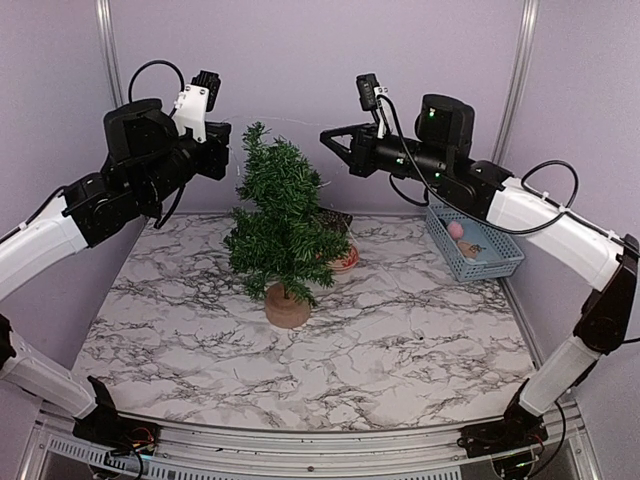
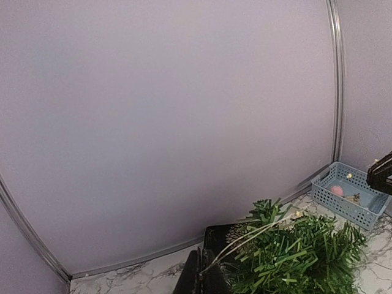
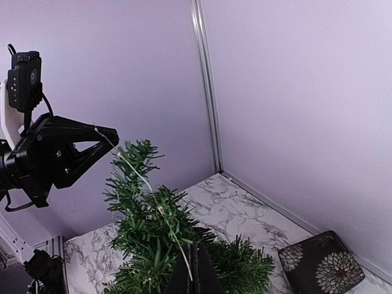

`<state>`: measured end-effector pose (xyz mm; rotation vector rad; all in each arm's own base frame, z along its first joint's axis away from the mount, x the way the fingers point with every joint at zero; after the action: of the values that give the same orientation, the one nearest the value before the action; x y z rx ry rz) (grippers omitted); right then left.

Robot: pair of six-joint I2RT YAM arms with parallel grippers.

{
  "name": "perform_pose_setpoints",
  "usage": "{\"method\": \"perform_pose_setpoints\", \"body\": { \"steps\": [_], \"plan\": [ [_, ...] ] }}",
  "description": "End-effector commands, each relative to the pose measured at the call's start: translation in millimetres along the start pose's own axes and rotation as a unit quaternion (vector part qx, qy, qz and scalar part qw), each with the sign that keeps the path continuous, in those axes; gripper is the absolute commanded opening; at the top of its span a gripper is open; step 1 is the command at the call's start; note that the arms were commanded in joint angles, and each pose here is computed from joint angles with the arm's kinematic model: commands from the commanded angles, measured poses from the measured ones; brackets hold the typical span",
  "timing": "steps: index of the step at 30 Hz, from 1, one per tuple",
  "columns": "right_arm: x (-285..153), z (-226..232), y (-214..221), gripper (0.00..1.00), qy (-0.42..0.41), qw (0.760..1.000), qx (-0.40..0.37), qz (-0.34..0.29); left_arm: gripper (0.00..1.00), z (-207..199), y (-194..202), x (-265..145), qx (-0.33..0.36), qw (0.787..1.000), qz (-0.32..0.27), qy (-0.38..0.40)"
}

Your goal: Decorate the small christmas tree

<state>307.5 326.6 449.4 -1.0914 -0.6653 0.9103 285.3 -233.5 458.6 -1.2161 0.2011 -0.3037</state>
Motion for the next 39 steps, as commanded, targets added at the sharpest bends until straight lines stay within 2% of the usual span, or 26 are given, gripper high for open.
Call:
{"method": "perform_pose_setpoints", "body": {
  "steps": [1, 7, 13, 23, 27, 33, 39],
  "plan": [
    [6.9, -17.7, -4.3, 0.00, 0.057, 0.998, -0.004, 0.003, 0.00, 6.6, -5.2, 9.8, -0.018, 1.000, -0.015, -0.015],
    [24.5, -32.7, -8.1, 0.00, 0.077, 0.997, 0.006, 0.003, 0.00, 15.0, 1.9, 29.6, -0.026, 0.999, -0.003, -0.029],
    [42.8, -48.6, 2.8, 0.00, 0.099, 0.995, 0.011, 0.031, 0.00, 19.7, 13.0, 41.7, -0.030, 0.999, 0.020, -0.039],
    [46.6, -62.8, 29.8, 0.00, 0.110, 0.991, 0.018, 0.077, 0.00, 5.8, 43.9, 28.9, -0.045, 0.998, 0.044, 0.009],
    [42.0, -61.6, 32.9, 0.00, 0.108, 0.991, 0.015, 0.082, 0.00, -1.4, 63.2, 22.9, -0.035, 0.996, 0.075, 0.030],
    [39.3, -59.9, 34.5, 0.00, 0.096, 0.992, 0.013, 0.086, 0.00, -12.9, 68.0, 17.8, -0.051, 0.995, 0.050, 0.073],
    [36.7, -59.3, 31.9, 0.00, 0.087, 0.992, 0.015, 0.085, 0.00, -14.0, 76.6, 21.1, -0.050, 0.996, 0.039, 0.058]
  ]
}}
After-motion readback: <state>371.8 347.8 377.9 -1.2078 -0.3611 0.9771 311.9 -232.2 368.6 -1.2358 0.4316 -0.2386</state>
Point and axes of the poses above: each gripper's point midway between its finger pads, its own x axis out along the fingers, its own z axis along the line the jaws close on, y = z × x, the point moved 6 cm from there along -x, back along the fingers, and after that the axes turned 11 degrees about x, right-handed, at the moved point
